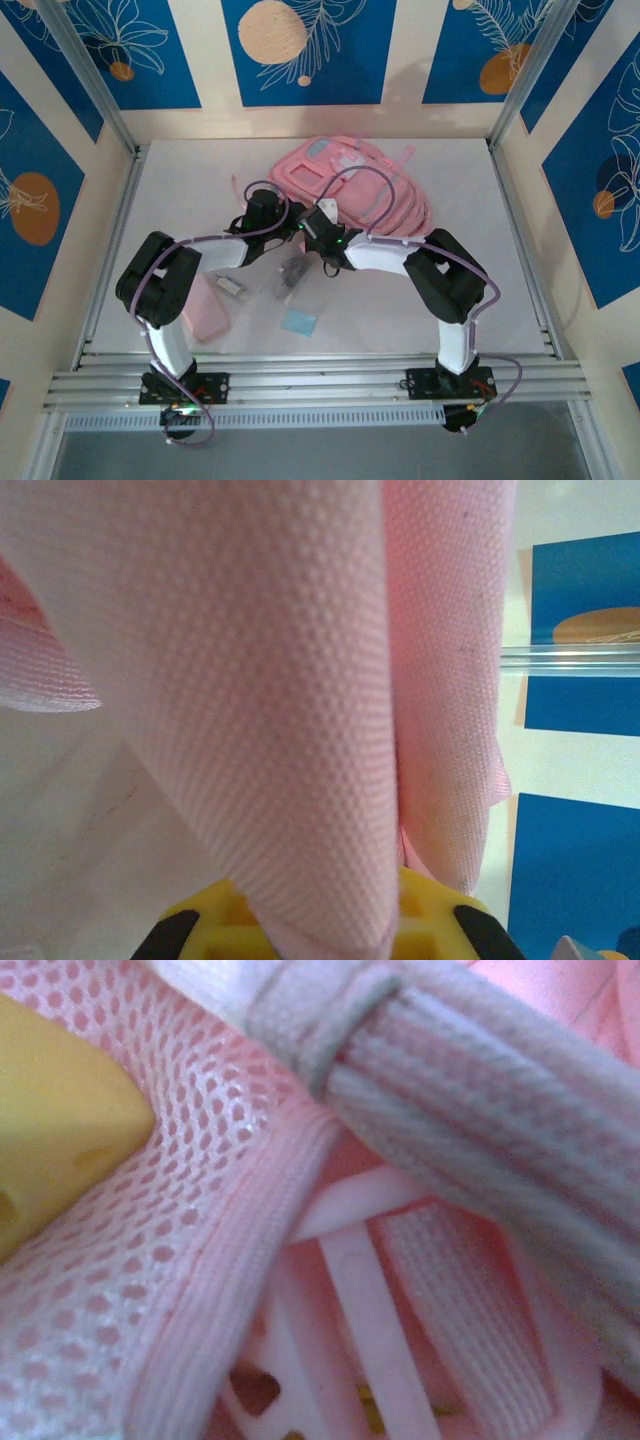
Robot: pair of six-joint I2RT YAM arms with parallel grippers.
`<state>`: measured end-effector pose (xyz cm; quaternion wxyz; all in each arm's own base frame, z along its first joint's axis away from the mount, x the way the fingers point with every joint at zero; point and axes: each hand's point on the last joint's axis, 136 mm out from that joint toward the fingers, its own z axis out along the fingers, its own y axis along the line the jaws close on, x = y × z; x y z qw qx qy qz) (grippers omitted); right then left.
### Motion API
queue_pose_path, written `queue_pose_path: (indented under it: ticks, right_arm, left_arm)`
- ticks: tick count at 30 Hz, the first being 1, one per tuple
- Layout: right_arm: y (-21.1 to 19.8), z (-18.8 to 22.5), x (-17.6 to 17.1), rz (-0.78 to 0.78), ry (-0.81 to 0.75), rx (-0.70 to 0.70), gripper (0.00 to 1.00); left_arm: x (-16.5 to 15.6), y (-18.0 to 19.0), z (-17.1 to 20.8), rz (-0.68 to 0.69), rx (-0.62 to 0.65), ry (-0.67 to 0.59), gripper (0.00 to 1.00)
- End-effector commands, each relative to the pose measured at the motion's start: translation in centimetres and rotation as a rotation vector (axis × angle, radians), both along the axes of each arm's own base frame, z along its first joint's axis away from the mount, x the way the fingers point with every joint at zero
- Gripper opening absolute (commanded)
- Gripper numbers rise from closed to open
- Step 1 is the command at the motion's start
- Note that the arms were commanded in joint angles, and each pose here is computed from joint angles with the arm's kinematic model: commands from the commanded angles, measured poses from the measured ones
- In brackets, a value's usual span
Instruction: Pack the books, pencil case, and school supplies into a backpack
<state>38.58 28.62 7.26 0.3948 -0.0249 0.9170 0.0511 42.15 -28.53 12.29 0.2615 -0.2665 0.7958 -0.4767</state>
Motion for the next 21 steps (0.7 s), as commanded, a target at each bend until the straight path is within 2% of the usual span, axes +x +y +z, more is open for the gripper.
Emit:
queue_pose_path:
  ticks: [1,5,12,15,21]
  right_arm:
    - [-1.7,2.0,-0.5,-0.036,0.045,0.088,0.00]
    - [-3.0,0.4,-4.1,-0.023,0.223,0.115,0.00]
    - [-7.0,-1.7,-9.6,-0.012,0.434,-0.016,0.00]
    - [-7.4,-1.8,-10.8,0.019,0.503,0.012,0.00]
    - [-11.2,-0.9,-12.9,0.033,0.605,-0.124,0.00]
  left_arm:
    - [-0.6,-2.5,4.0,-0.115,-0.077,-0.099,0.00]
    - [0.7,-2.4,3.8,-0.117,-0.067,-0.110,0.00]
    - [2.1,-2.0,3.8,-0.124,-0.040,-0.128,0.00]
    - [2.1,-2.1,3.8,-0.134,-0.035,-0.129,0.00]
    - [2.5,-1.4,3.0,-0.131,-0.009,-0.127,0.00]
